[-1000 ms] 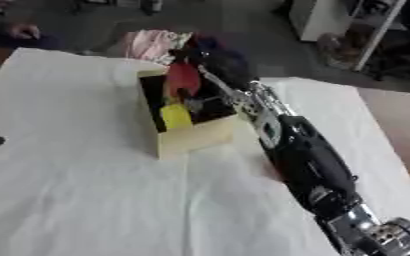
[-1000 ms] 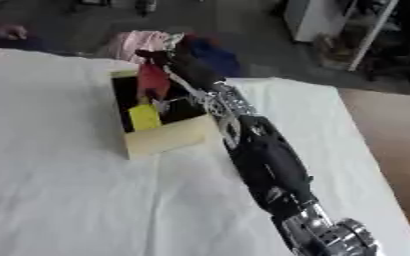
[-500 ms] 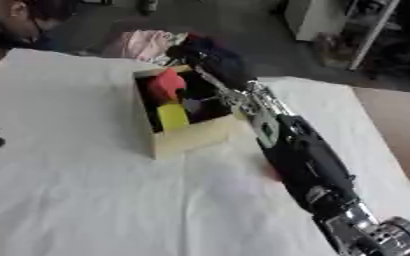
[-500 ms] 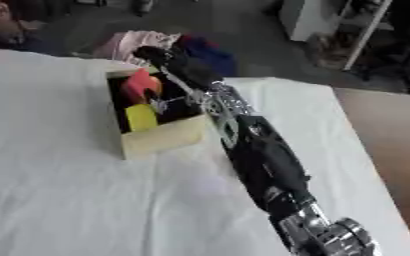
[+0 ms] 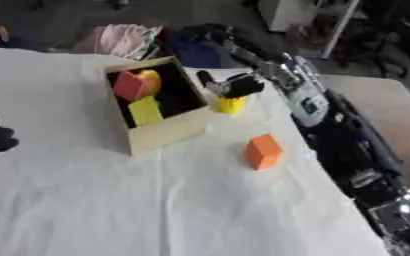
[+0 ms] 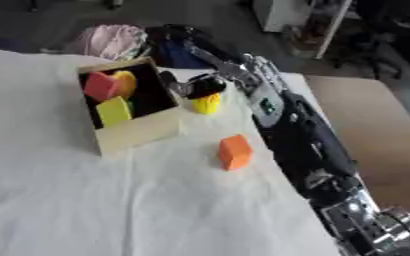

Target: Pick up objects on the table and place them in the box.

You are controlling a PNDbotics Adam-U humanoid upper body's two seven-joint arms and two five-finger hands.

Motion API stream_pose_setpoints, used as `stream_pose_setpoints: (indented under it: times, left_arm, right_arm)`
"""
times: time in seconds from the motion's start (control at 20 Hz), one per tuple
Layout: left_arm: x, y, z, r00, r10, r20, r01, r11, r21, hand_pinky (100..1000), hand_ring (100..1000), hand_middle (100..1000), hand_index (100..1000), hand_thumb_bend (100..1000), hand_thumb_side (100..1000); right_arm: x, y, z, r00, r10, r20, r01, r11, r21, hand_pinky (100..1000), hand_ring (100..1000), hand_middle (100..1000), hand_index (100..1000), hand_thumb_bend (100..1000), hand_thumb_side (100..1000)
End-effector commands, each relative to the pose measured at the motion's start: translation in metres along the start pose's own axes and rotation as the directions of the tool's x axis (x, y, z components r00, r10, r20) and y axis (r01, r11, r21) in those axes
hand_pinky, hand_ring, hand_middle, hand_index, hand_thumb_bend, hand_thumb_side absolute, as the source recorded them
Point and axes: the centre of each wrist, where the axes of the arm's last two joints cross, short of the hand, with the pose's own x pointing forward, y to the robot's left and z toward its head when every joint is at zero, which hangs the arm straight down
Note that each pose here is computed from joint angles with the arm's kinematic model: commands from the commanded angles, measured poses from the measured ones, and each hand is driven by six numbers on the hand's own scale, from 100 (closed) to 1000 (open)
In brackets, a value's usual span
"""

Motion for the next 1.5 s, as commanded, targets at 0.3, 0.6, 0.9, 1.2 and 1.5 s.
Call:
stream_pose_setpoints:
  times: [0.3,0.6,0.9,1.2,1.5]
  left_arm:
    - [0.003,0.010,0.005,0.999,-0.045,-0.006,0.045,0.998,0.036,786,718,683,848,100,631]
    - [0.003,0.010,0.006,0.999,-0.046,-0.012,0.047,0.998,0.041,786,718,683,848,100,631]
    - [0.003,0.011,0.006,0.999,-0.046,-0.011,0.046,0.998,0.043,786,719,684,848,100,630]
    - [0.003,0.011,0.005,0.999,-0.045,-0.004,0.045,0.998,0.044,786,719,684,848,100,629]
    - [0.004,0.010,0.004,0.999,-0.044,0.003,0.043,0.998,0.044,786,720,698,849,100,628]
  right_arm:
    - [0.019,-0.027,0.049,1.000,-0.017,0.023,0.013,0.987,0.158,868,862,913,1000,100,213]
    - [0.024,0.001,0.077,1.000,-0.027,-0.007,0.027,0.904,0.427,919,942,984,1000,100,259]
    - [0.011,0.027,0.090,0.998,0.011,-0.069,0.029,0.832,0.555,937,961,1000,1000,100,338]
    - [-0.007,0.053,0.094,0.990,0.059,-0.128,0.025,0.821,0.570,936,953,988,1000,100,306]
    - [-0.019,0.071,0.097,0.981,0.111,-0.160,-0.003,0.831,0.556,930,941,974,1000,100,313]
